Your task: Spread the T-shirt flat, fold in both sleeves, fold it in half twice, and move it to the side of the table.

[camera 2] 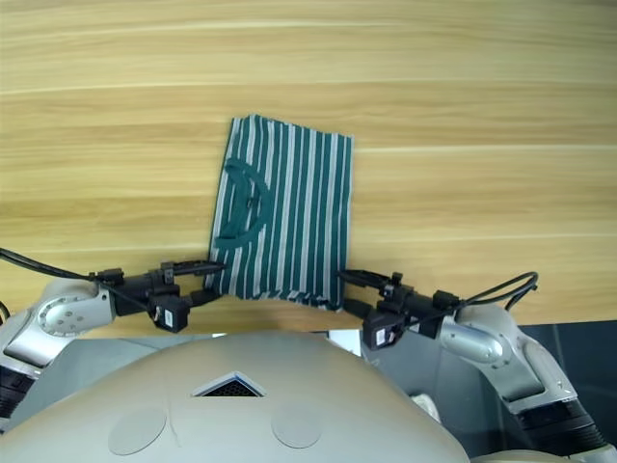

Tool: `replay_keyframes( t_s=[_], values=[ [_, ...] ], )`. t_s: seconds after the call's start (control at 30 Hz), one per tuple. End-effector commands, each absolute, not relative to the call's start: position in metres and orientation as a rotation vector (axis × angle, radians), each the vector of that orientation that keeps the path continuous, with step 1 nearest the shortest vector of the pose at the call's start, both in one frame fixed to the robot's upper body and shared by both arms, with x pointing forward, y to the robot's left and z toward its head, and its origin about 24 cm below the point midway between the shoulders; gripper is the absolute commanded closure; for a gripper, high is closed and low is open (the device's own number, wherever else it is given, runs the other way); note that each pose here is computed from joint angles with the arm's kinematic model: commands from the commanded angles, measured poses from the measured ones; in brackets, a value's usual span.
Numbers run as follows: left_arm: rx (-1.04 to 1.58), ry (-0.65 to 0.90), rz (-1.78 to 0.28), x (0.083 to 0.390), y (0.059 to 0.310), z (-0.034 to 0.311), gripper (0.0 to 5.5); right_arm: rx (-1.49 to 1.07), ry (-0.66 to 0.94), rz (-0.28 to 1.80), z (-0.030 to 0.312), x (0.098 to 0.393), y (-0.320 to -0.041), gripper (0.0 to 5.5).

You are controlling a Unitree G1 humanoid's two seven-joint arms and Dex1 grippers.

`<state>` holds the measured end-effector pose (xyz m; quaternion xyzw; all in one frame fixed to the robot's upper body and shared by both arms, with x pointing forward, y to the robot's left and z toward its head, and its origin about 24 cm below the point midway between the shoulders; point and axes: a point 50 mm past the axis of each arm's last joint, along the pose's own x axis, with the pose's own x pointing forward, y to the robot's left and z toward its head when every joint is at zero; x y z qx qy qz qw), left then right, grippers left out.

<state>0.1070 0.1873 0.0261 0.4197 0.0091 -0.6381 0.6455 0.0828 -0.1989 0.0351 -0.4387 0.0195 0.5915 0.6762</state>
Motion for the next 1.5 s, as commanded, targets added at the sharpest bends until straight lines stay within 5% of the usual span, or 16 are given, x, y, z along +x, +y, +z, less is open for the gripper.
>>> replay_keyframes(
  t_s=[0.03,0.33,0.47,0.63,0.83,1.03,1.37,1.5],
  values=[
    [1.048,0.18,-1.473,0.106,0.207,0.013,3.07,-0.977,0.101,1.385,0.035,0.072,-0.203,2.7],
    [1.011,0.14,-1.529,0.101,0.195,0.008,3.07,-0.95,0.068,1.389,0.034,0.076,-0.197,2.9],
    [1.003,0.137,-1.547,0.1,0.194,0.007,3.76,-0.953,0.059,1.377,0.031,0.08,-0.195,3.53],
    [0.991,0.145,-1.553,0.098,0.194,0.004,4.54,-0.959,0.045,1.369,0.032,0.083,-0.195,3.53],
    [0.982,0.152,-1.555,0.097,0.195,0.003,5.4,-0.952,0.037,1.375,0.03,0.084,-0.192,4.52],
    [0.939,0.122,-1.519,0.098,0.189,0.001,5.43,-0.95,0.002,1.315,0.033,0.093,-0.194,5.38],
    [0.686,0.043,-1.349,0.089,0.169,0.01,5.44,-0.858,0.001,1.189,0.044,0.099,-0.213,5.4],
    [0.644,-0.049,-1.208,0.11,0.161,0.024,5.44,-0.793,-0.005,1.133,0.052,0.101,-0.213,5.4]
  ],
)
